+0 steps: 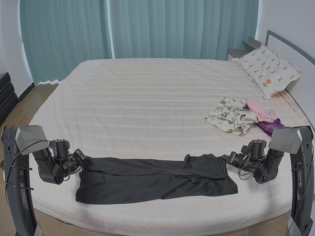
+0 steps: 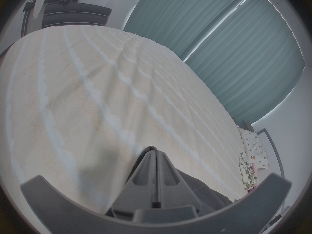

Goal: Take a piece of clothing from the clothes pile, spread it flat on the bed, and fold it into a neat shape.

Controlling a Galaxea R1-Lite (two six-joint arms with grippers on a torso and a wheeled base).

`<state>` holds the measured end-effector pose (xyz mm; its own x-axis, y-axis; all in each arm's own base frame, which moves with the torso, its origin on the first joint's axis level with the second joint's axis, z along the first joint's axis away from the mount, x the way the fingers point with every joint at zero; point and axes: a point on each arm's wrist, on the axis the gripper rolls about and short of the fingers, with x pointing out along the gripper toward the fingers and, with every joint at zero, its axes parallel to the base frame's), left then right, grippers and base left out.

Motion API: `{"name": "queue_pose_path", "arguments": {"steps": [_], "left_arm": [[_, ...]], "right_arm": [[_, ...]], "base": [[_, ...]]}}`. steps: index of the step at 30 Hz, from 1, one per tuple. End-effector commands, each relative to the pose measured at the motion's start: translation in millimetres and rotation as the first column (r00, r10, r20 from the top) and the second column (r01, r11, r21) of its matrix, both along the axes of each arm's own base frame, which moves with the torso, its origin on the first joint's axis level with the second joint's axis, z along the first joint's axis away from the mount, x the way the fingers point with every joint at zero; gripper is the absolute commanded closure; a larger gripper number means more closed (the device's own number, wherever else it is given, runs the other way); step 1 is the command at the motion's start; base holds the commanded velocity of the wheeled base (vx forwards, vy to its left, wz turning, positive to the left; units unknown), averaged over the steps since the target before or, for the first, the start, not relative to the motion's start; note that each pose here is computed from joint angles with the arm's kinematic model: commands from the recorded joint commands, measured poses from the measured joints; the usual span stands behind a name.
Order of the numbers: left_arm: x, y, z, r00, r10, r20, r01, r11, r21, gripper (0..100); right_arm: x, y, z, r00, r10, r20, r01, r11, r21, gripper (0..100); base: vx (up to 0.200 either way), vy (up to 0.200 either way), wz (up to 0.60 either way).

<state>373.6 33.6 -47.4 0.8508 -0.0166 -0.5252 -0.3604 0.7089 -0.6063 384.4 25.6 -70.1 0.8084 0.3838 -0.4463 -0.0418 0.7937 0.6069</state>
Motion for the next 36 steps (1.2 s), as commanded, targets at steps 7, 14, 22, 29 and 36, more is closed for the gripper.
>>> {"name": "queue_pose_path", "arguments": {"steps": [7, 14, 22, 29, 36], "left_arm": [[-1.5, 12.1, -1.7, 0.998, 0.063, -0.006, -0.063, 0.998, 0.016, 100], [-1.5, 12.1, -2.1, 0.998, 0.064, -0.006, -0.063, 0.998, 0.021, 100], [-1.3, 11.0, -4.2, 0.998, 0.060, -0.010, -0.059, 0.998, 0.022, 0], [-1.8, 11.0, -2.8, 0.998, 0.062, -0.007, -0.062, 0.998, 0.018, 0], [-10.6, 13.4, 29.9, 0.994, 0.099, 0.048, -0.096, 0.994, -0.057, 0]], "right_arm": [[17.7, -2.7, -8.5, 0.993, -0.069, 0.097, 0.071, 0.997, -0.024, 100], [20.6, -1.4, -8.4, 0.990, -0.071, 0.123, 0.075, 0.997, -0.023, 100], [22.0, -0.1, -8.0, 0.989, -0.068, 0.128, 0.072, 0.997, -0.023, 0], [20.6, -4.0, -0.8, 0.987, -0.083, 0.136, 0.086, 0.996, -0.021, 0], [30.5, -13.8, 48.9, 0.953, -0.208, 0.219, 0.206, 0.978, 0.032, 0]], "base": [[0.000, 0.000, 0.00], [0.000, 0.000, 0.00], [0.000, 0.000, 0.00], [0.000, 0.000, 0.00], [0.000, 0.000, 0.00]]}}
